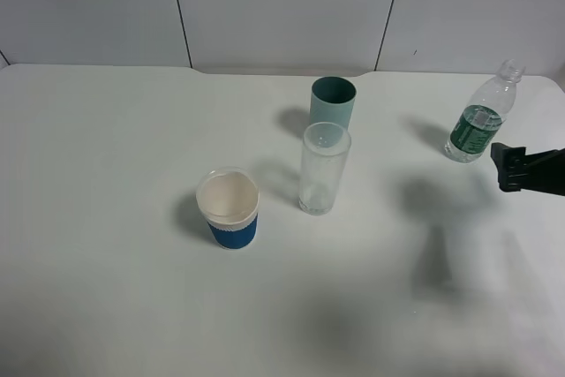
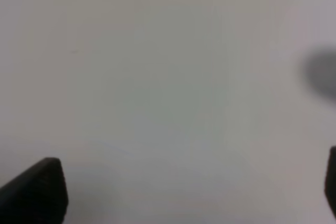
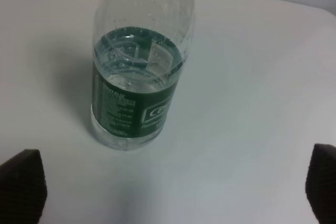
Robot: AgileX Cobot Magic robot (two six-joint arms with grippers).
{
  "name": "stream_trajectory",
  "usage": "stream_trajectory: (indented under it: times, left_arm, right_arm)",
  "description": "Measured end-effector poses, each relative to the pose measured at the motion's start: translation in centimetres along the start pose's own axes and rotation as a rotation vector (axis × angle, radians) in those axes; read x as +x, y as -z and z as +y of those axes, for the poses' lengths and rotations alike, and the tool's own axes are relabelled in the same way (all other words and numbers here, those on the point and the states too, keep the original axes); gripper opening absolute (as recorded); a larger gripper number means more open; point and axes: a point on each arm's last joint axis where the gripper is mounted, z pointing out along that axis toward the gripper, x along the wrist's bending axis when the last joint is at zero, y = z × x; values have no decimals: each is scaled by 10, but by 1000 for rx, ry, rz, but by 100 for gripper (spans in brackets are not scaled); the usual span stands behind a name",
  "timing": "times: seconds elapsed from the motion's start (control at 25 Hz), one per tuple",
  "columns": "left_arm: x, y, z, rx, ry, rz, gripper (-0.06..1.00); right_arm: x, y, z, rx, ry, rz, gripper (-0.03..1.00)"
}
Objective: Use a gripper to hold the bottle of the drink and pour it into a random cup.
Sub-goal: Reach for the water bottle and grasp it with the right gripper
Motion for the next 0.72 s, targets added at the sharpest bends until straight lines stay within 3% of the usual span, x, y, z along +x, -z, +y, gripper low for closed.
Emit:
stream_trajectory:
  times: [0.2,0.48,0.72]
  left_arm:
    - [0,0,0,0,0,0,99]
    - [0,0,0,1,0,0,99]
    - [0,0,0,1,0,0,99]
  right_arm:
    - [4,-16,-10,10,-2,24,99]
    - [14,-39,-17,6,49,137,99]
    - [11,-44,-24,8,28,126,99]
